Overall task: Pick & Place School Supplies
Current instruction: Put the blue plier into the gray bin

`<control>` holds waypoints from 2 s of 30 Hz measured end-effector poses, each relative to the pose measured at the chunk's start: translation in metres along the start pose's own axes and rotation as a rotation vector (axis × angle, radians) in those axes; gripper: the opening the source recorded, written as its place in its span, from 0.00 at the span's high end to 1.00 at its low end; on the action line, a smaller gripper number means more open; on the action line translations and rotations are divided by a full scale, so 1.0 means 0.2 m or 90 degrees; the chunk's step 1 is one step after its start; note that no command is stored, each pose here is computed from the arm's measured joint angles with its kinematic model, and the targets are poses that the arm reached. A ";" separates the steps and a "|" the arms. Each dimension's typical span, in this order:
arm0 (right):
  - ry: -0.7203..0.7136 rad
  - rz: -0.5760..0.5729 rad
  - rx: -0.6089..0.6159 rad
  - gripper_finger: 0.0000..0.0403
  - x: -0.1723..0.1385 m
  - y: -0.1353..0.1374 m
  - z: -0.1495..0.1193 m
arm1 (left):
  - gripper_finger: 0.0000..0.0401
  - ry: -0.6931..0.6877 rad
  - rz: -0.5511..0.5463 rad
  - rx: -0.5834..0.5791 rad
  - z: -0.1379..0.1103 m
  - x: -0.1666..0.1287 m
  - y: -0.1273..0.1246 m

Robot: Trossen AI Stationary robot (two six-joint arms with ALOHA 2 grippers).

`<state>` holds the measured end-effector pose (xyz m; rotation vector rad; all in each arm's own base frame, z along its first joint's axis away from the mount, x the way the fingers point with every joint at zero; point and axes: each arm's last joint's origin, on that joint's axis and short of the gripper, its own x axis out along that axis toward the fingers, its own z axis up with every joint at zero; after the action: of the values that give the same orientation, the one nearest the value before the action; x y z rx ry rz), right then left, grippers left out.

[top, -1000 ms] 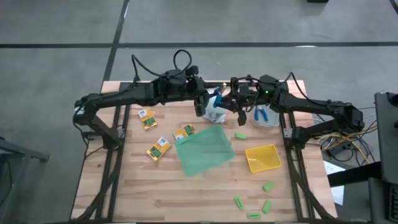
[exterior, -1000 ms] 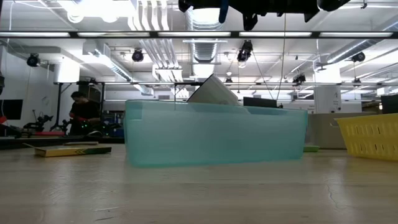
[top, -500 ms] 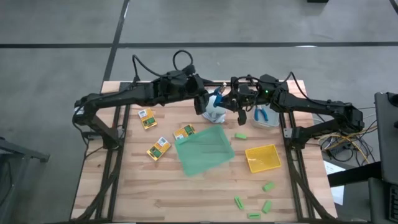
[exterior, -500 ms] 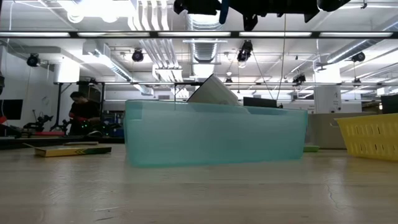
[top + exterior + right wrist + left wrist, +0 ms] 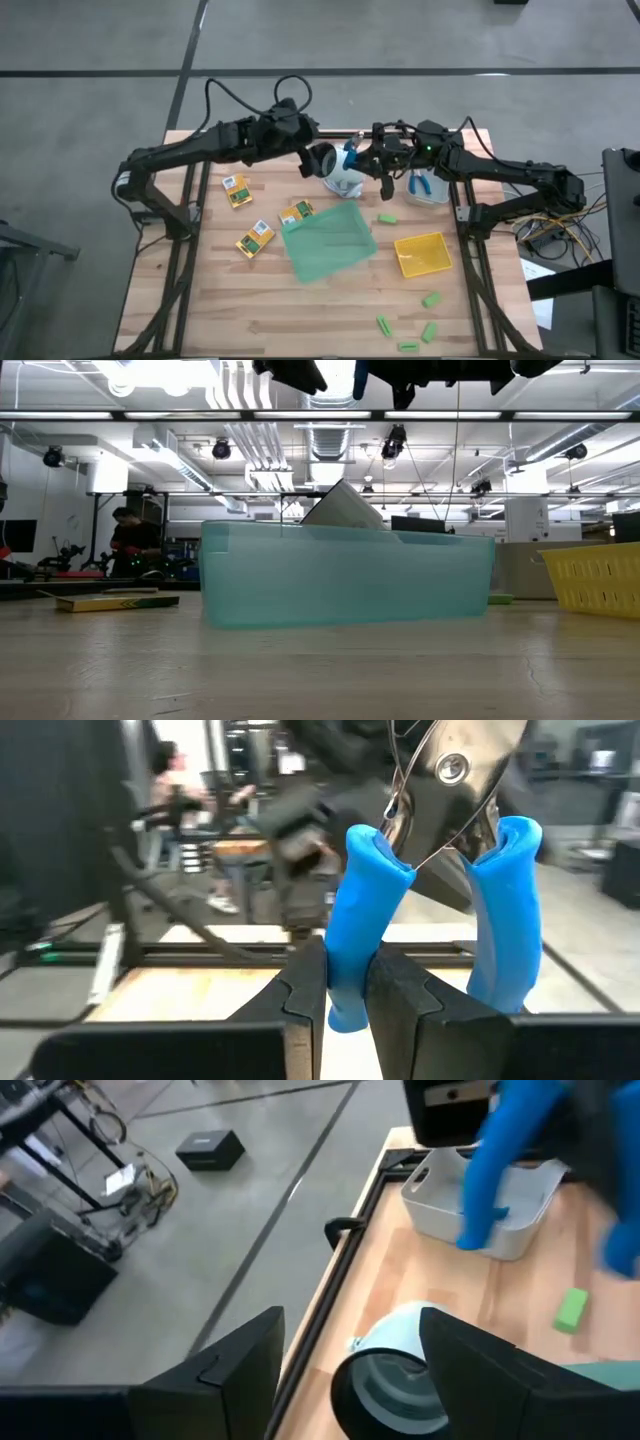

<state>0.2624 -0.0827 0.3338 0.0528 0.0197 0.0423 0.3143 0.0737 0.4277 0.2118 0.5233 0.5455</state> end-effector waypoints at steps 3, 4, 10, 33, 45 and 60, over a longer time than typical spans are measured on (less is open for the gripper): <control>0.026 -0.077 0.030 0.88 -0.01 -0.02 -0.02 | 0.41 0.009 -0.002 -0.032 0.02 -0.03 0.02; 0.039 -0.102 0.044 0.88 -0.02 -0.02 -0.02 | 0.41 0.015 -0.003 -0.037 0.02 -0.04 0.02; 0.196 -0.327 0.153 0.88 -0.14 -0.02 -0.03 | 0.41 0.039 -0.006 -0.035 0.01 -0.06 0.03; 0.243 -0.807 0.467 0.88 -0.49 0.01 0.28 | 0.41 0.044 -0.007 -0.033 0.00 -0.05 0.02; 0.322 -0.952 0.611 0.88 -0.48 -0.09 0.04 | 0.41 0.049 -0.008 -0.029 -0.01 -0.04 0.02; 0.578 -0.947 0.768 0.88 -0.44 -0.42 -0.27 | 0.41 0.117 -0.019 0.024 -0.15 0.06 -0.05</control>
<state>0.1767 -0.1666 0.2775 1.2054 0.9856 -1.4524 0.3121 0.0730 0.3940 0.1906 0.7148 0.5297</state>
